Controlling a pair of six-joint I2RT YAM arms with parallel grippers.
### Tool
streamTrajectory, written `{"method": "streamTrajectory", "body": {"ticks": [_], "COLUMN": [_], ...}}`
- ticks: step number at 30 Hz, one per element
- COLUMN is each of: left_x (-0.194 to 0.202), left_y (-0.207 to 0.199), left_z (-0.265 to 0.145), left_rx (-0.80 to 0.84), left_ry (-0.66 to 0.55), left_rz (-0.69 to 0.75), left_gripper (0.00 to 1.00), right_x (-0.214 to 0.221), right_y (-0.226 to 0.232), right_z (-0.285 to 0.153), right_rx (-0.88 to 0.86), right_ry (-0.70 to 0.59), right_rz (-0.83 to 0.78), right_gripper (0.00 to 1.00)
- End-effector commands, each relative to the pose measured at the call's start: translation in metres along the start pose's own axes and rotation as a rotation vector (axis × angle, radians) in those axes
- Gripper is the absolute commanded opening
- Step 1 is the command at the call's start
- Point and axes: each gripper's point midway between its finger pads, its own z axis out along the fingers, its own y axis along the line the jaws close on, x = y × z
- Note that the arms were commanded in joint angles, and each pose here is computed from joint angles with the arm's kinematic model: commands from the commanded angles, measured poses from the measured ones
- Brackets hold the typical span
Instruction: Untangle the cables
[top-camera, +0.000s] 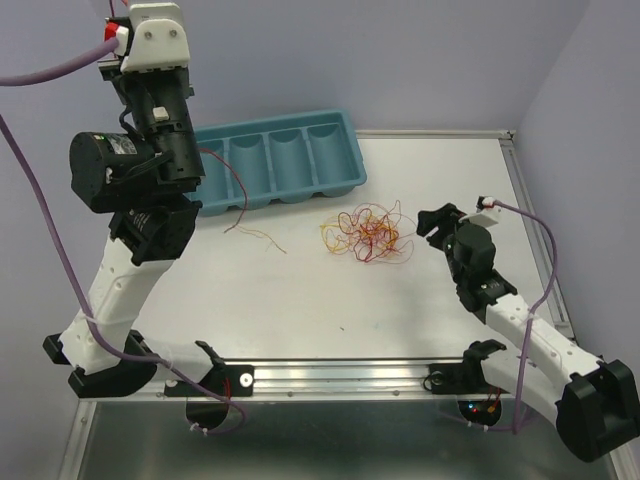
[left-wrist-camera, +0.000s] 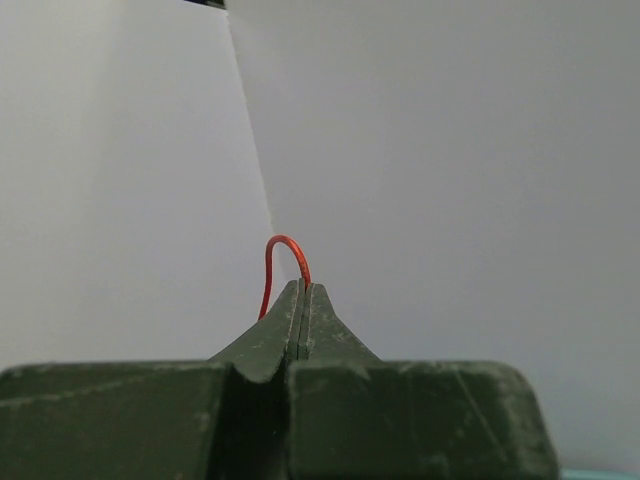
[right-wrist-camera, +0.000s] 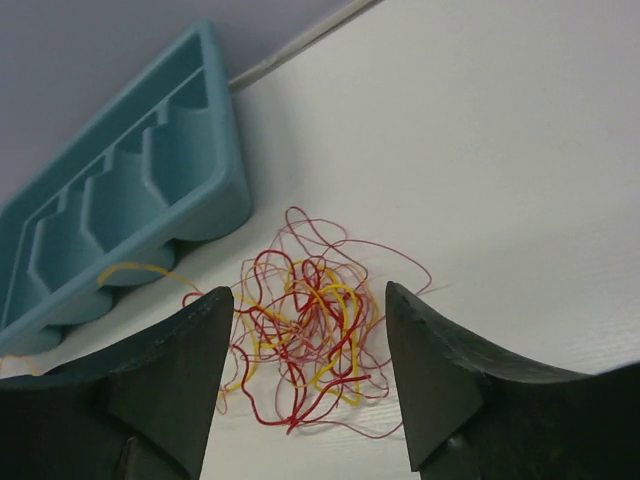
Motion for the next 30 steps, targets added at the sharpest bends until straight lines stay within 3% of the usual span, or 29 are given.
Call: {"method": "streamTrajectory", "body": {"ticks": [1,2,4,6,11,18,25,30], "left_x": [-0.015,-0.009,0.0,-0.001,-0.003,-0.014,-0.044,-0.049], "left_y": [0.002,-0.01,-0.019,-0.027,-0.039,-0.043,-0.055,-0.062], "left_z": [-0.01,-0.014,-0.021,-0.025,-0.036,-0.046,-0.071,-0.075], "left_rx": [0.1,0.148,0.197,0.242,0.337,0.415,0.616,0.664], "left_ry": [-0.08,-0.073,-0.065,-0.074,-0.073,-0.087,-0.11,-0.108], "left_rz": [-0.126,-0.137,-0.142,-0.188,-0.255,-0.36,-0.568,-0.597], "left_gripper": [0.0,0.0,0.0,0.0,0.0,0.0,0.0,0.0], "right_x": [-0.005,0.001,0.006,0.016,0.043,0.087,0.121,0.139], "right_y": [0.054,0.075,0.103,0.117,0.158,0.187,0.225,0.256], "right_z": [-0.012,-0.02,-0.036,-0.042,-0.073,-0.09,-0.122,-0.123], "right_rx": [-0.319,-0.453,-0.627,-0.708,-0.947,-1.068,-1.262,-1.264], "right_ry": [0.006,0.03,0.062,0.089,0.131,0.2,0.237,0.237], "right_rz": [-0.073,-0.101,-0.122,-0.153,-0.24,-0.339,-0.393,-0.406], "right_gripper": [0.76,0.83,0.89,0.93,0.94,0.95,0.98,0.98]}}
